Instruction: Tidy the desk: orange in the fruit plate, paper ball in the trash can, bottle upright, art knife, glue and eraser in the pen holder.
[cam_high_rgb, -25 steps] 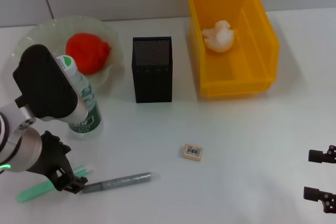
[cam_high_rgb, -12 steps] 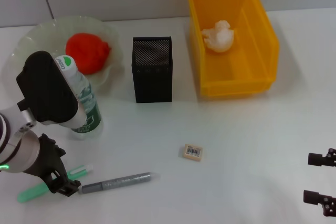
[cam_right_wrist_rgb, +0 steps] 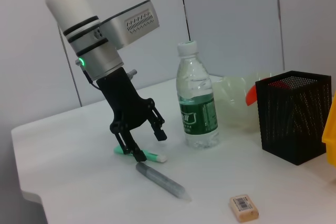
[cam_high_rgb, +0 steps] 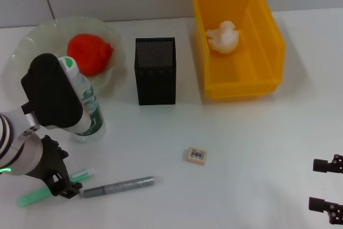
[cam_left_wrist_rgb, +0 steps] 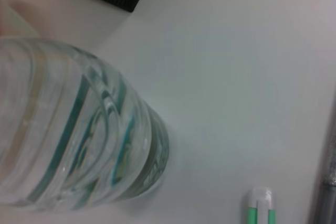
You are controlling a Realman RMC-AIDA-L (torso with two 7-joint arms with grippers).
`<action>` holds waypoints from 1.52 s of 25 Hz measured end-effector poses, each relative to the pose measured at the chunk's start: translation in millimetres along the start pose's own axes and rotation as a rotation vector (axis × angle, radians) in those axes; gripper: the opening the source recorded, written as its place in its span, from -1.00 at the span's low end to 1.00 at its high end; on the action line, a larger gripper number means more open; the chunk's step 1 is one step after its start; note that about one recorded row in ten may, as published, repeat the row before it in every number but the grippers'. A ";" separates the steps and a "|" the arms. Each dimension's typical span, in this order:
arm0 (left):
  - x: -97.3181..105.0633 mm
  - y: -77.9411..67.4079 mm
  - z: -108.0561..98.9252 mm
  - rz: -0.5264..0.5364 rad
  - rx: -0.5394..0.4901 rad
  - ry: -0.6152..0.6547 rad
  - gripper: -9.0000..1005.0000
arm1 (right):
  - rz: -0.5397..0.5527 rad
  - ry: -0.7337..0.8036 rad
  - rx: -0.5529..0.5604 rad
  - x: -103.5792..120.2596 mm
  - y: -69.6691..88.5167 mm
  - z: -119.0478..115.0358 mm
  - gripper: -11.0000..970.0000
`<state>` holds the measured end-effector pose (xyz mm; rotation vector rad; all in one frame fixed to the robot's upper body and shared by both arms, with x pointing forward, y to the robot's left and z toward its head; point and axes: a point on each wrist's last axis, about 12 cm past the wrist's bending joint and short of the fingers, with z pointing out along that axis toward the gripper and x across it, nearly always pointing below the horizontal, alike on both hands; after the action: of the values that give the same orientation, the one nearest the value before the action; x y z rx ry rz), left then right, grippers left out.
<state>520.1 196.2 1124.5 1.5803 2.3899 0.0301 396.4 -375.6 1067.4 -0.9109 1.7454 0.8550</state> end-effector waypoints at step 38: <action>-3.4 7.5 7.8 -0.021 0.069 0.032 -0.53 | 0.009 0.020 -0.013 3.0 2.4 -0.6 0.61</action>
<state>529.9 195.1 1118.9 1.5962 2.4566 -0.0326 393.3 -375.6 1065.1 -0.9241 1.7644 0.8664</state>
